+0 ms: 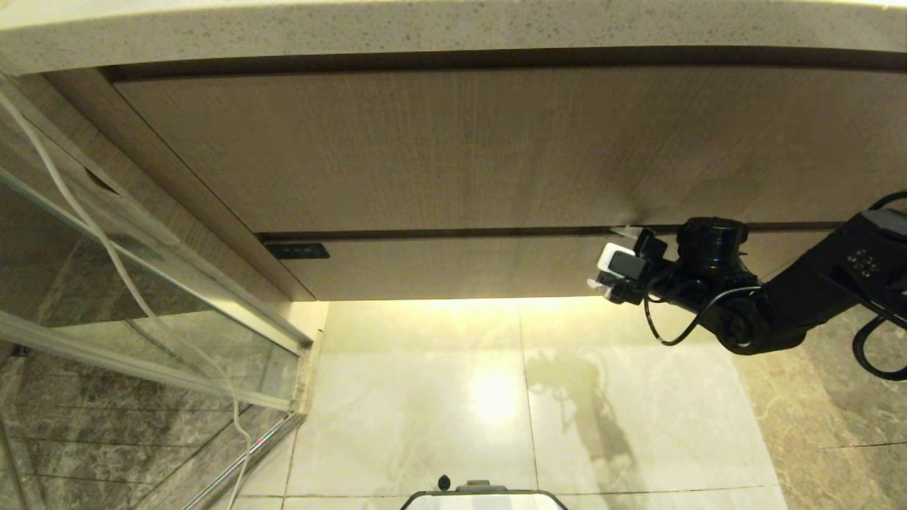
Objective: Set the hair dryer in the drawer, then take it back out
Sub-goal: Pull open the drawer
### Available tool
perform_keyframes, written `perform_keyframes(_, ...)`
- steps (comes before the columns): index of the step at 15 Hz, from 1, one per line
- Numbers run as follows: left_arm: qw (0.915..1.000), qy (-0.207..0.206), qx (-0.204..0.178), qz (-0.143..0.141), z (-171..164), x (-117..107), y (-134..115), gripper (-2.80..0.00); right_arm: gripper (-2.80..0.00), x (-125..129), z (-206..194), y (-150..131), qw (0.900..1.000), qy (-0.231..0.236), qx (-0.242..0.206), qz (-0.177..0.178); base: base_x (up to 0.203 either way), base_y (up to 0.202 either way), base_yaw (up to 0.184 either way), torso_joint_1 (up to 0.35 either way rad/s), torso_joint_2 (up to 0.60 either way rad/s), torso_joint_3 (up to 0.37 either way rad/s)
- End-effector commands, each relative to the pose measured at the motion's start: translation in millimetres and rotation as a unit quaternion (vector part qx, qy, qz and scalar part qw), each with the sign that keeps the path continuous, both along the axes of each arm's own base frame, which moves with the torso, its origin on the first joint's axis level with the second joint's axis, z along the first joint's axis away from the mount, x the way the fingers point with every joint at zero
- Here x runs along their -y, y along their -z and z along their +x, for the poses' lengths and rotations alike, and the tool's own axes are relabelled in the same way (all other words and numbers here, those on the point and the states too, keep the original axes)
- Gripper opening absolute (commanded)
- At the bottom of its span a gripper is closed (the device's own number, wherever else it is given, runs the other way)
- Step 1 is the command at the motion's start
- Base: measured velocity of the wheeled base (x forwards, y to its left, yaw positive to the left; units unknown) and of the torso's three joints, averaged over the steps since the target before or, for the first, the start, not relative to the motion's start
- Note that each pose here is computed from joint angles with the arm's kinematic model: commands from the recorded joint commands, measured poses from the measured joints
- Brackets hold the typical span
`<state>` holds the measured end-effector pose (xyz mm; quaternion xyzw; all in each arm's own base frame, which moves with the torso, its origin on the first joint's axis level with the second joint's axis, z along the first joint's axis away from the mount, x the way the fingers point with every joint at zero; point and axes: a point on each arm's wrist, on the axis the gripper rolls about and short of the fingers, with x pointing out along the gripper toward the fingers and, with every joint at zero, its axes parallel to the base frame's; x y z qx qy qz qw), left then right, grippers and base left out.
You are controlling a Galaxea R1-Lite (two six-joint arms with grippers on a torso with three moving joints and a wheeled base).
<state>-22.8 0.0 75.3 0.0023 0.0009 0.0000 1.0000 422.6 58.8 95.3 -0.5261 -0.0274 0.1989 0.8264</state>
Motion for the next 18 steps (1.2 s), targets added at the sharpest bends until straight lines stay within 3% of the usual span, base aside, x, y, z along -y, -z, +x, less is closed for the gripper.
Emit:
perform_keyframes(1, 1.0, 0.0, 0.0, 0.0, 0.0, 0.0, 0.0, -2.8, 0.0, -0.9, 5.2, 9.7, 1.0, -0.003, -0.006, -0.003, 0.0, 0.0, 0.0, 0.0, 0.0, 0.0)
perform_keyframes(6, 1.0, 0.0, -0.001, 0.0, 0.1, 0.0, 0.4, -2.8, 0.0, 8.8, 7.9, 20.4, 1.0, 0.011, -0.026, -0.005, 0.0, 0.0, 0.0, 0.0, 0.0, 0.0)
perform_keyframes(11, 1.0, 0.0, 0.0, 0.0, 0.0, 0.0, 0.1, -2.8, 0.0, 22.4, -4.5, 15.8, 0.994, 0.033, -0.106, -0.017, 0.0, 0.0, 0.0, 0.0, 0.0, 0.0)
perform_keyframes(13, 1.0, 0.0, 0.0, 0.0, 0.0, 0.0, 0.0, -2.8, 0.0, 25.5, -9.6, 13.5, 0.991, 0.056, -0.118, -0.022, 0.0, 0.0, 0.0, 0.0, 0.0, 0.0)
perform_keyframes(18, 1.0, 0.0, -0.001, 0.0, 0.1, 0.0, 0.4, -2.8, 0.0, 26.9, -17.8, 11.0, 0.989, 0.06, -0.132, -0.025, 0.0, 0.0, 0.0, 0.0, 0.0, 0.0)
